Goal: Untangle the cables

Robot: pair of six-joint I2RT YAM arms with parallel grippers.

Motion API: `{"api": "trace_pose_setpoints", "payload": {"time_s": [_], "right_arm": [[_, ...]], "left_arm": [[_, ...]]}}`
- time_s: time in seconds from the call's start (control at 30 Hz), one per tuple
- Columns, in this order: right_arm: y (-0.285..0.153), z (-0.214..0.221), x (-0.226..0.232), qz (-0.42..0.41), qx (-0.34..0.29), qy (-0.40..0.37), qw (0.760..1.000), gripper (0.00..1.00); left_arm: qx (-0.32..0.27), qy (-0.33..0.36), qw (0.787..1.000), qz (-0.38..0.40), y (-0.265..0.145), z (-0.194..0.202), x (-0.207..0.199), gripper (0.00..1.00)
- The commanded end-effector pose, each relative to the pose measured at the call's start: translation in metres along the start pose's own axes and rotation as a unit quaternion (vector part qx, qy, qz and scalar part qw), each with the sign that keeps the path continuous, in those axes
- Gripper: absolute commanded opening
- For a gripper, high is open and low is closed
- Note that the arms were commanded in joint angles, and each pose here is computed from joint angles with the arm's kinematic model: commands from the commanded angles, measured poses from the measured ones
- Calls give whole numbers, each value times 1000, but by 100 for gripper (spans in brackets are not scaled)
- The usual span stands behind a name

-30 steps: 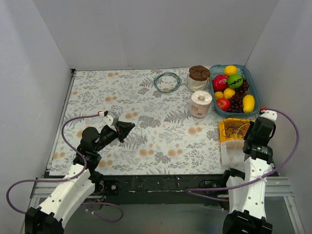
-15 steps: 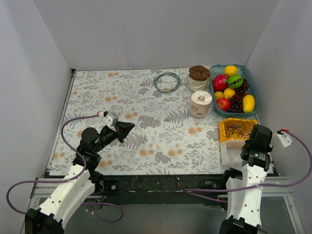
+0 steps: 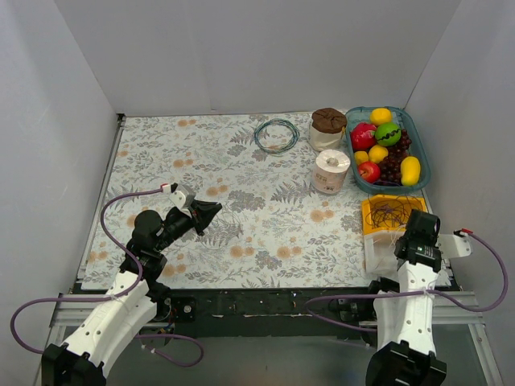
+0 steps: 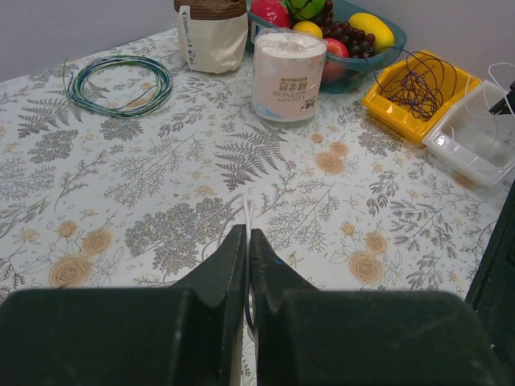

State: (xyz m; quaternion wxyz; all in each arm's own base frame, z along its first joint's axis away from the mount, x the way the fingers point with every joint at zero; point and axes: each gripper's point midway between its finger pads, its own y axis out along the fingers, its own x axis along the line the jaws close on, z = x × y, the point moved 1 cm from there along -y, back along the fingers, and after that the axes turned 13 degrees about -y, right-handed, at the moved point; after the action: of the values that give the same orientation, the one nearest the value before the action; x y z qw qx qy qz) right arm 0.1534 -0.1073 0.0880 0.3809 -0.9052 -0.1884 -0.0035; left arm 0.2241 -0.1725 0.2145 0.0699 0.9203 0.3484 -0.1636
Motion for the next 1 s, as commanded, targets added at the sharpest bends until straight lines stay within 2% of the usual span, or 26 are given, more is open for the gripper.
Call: {"api": "trace_pose_setpoints", "payload": {"time_s": [0.0, 0.07, 0.1, 0.17, 0.2, 0.23, 0.3, 0.43, 0.7, 0.87, 0.97], "right_arm": [[1, -10, 7, 2, -5, 9, 1000, 11], [0, -14, 7, 6, -5, 8, 1000, 27], [0, -14, 8, 6, -4, 6, 1000, 42], [-1, -15, 9, 3, -3, -5, 1000, 57], [-2, -17, 10, -1, -3, -10, 1000, 78], [-3, -18, 11, -4, -2, -21, 1000, 85], [-7, -26, 15, -7, -5, -28, 1000, 92], [-18, -45, 18, -7, -19, -56, 998, 94], [-31, -54, 16, -13, -20, -90, 996, 96], [-45, -78, 18, -21, -62, -73, 995, 96], [-54, -97, 31, -54, -91, -120, 987, 93]], "left_arm": [[-5, 6, 1000, -9, -2, -1, 4, 0], [-5, 6, 1000, -9, -2, -1, 4, 0], [-5, 6, 1000, -8, -2, 0, 4, 0], [-5, 6, 1000, -8, -2, -1, 4, 0], [-5, 6, 1000, -8, -2, -1, 3, 0], [-4, 6, 1000, -8, -2, -1, 4, 0], [-4, 6, 1000, -9, -2, -1, 4, 0], [-6, 7, 1000, -8, -1, -2, 4, 0], [-5, 6, 1000, -7, -1, -2, 4, 0], [-4, 6, 1000, -9, -1, -1, 4, 0], [-6, 7, 1000, -9, -1, -3, 4, 0]]}}
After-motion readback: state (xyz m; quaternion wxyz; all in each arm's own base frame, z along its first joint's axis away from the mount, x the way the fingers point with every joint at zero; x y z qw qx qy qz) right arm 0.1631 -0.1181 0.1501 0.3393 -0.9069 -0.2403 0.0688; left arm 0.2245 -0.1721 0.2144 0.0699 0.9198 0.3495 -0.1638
